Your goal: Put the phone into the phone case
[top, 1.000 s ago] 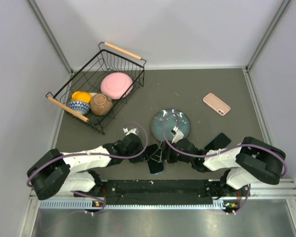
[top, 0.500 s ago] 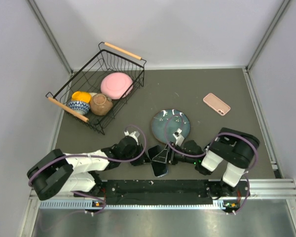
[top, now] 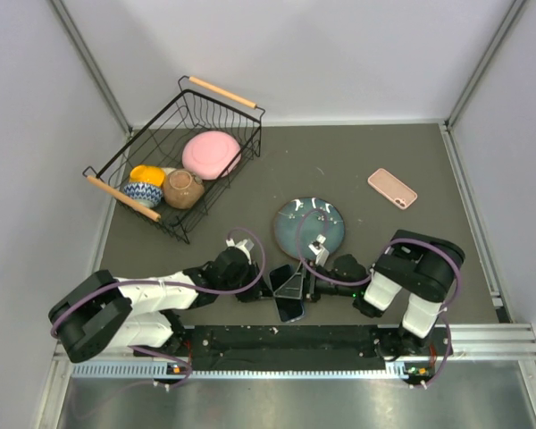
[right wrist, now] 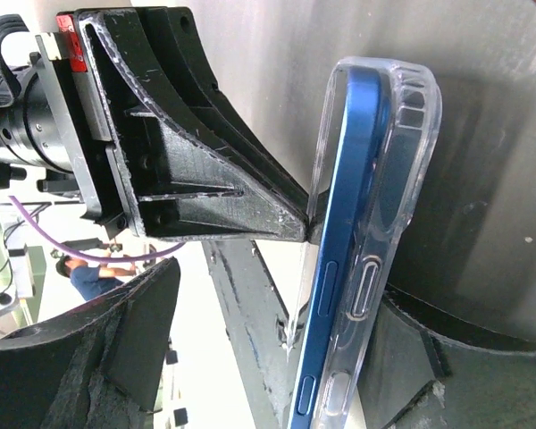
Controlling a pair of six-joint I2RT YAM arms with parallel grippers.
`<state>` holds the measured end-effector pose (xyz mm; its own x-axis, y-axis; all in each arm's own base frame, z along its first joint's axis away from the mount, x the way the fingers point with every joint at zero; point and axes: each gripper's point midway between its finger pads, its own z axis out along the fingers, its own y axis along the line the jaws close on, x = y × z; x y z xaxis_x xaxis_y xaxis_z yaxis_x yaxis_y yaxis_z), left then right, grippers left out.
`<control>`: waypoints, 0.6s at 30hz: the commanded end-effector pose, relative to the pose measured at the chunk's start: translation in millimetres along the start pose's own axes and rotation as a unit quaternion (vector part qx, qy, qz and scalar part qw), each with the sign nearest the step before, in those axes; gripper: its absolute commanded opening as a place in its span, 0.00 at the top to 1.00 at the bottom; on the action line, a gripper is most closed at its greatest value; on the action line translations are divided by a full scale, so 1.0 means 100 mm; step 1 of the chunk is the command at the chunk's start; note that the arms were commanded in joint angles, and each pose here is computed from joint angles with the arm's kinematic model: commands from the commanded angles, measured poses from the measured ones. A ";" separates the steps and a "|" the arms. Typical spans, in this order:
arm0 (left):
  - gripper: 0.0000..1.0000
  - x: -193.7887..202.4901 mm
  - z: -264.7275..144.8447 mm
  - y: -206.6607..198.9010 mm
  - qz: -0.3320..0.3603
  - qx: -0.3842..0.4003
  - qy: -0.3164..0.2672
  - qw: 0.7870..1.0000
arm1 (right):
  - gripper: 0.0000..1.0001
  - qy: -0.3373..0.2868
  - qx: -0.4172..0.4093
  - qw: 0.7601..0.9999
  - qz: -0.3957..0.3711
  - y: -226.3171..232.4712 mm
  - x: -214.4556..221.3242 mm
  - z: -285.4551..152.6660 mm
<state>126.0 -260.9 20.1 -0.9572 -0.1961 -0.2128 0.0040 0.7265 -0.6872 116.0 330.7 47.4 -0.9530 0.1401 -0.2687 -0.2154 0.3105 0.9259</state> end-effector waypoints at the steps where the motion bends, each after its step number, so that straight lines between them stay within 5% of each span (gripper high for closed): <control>1: 0.80 0.07 -0.01 0.30 0.009 -0.058 0.010 0.998 | 0.32 -0.045 -0.145 0.986 -0.064 0.71 -0.17 -0.13; 11: 0.80 0.04 -0.02 0.32 0.008 -0.064 0.004 0.998 | 0.30 -0.064 -0.129 0.988 -0.058 0.66 -0.22 -0.23; 18: 0.80 0.02 -0.03 0.30 0.009 -0.062 0.002 0.998 | 0.45 -0.066 -0.128 0.988 -0.063 0.68 -0.24 -0.25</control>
<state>127.2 -259.2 20.4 -0.9573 -0.1957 -0.2127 0.0020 0.7313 -0.6820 109.3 316.2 53.5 -0.9495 0.1579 -0.2712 -0.2126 0.3117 0.9261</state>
